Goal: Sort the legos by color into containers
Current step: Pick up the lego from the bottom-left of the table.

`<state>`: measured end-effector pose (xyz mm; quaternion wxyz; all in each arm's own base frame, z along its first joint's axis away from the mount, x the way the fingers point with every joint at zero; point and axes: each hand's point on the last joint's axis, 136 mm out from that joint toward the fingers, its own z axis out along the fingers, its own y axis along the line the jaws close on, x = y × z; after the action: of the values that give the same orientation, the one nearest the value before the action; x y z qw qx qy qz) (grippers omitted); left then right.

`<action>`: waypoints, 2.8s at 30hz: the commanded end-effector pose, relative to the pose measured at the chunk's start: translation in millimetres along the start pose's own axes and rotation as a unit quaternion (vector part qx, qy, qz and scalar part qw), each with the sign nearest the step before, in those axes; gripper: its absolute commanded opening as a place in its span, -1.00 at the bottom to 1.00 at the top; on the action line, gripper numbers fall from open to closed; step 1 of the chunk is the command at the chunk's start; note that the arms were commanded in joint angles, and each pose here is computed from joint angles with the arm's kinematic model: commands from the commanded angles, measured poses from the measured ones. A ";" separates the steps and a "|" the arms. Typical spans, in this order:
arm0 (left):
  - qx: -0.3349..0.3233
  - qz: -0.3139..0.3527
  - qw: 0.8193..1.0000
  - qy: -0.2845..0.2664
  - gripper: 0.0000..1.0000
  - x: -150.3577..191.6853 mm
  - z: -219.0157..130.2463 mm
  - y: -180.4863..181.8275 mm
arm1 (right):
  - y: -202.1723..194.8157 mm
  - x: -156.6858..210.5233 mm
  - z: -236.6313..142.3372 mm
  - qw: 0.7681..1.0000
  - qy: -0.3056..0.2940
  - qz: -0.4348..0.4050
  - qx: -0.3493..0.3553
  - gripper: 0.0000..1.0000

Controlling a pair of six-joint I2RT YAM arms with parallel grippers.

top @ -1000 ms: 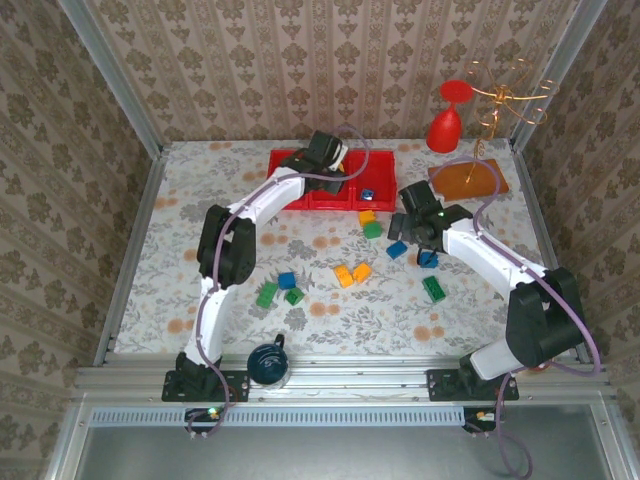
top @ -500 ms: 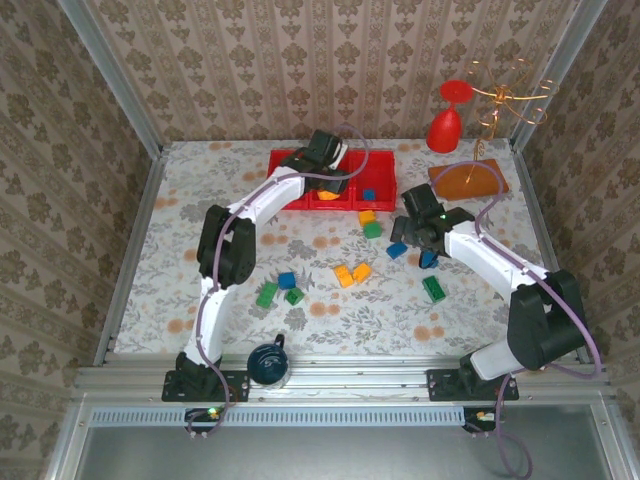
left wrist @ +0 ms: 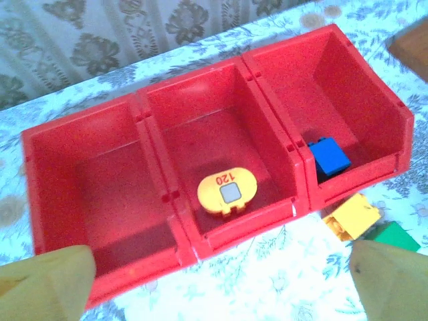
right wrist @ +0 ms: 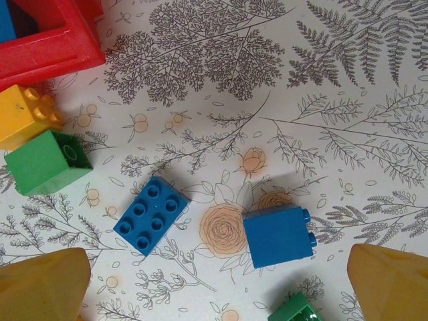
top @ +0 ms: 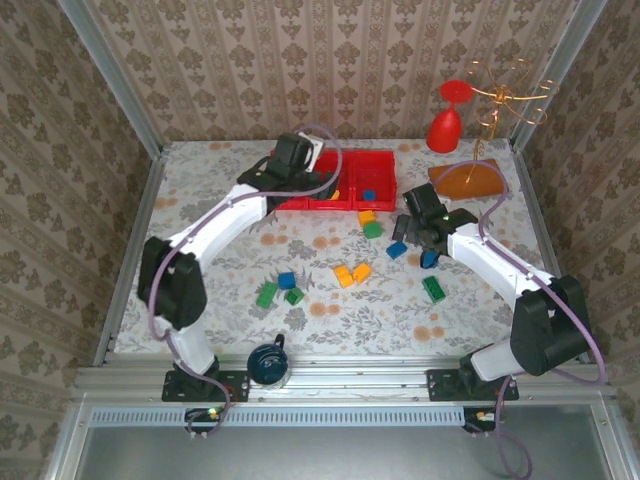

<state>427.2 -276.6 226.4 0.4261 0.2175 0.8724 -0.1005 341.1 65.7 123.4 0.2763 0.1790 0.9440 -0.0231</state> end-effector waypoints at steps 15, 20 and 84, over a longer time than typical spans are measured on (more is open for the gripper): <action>-0.063 -0.082 0.988 0.111 1.00 190.9 -99.7 37.2 | -10.0 -17.1 -15.3 0.999 -0.034 0.037 0.017 1.00; -0.070 -0.093 0.984 0.136 1.00 222.8 -107.2 40.8 | -6.7 -18.1 -13.7 0.999 -0.030 0.043 0.015 1.00; -0.077 -0.148 0.932 0.322 -0.10 331.1 -61.2 34.5 | -0.4 -17.2 -4.2 0.999 -0.021 0.044 0.012 1.00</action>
<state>218.8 -127.9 14.6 0.1223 0.0825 0.9888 -0.0228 349.9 64.5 133.1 0.2892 0.2070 0.9343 -0.0224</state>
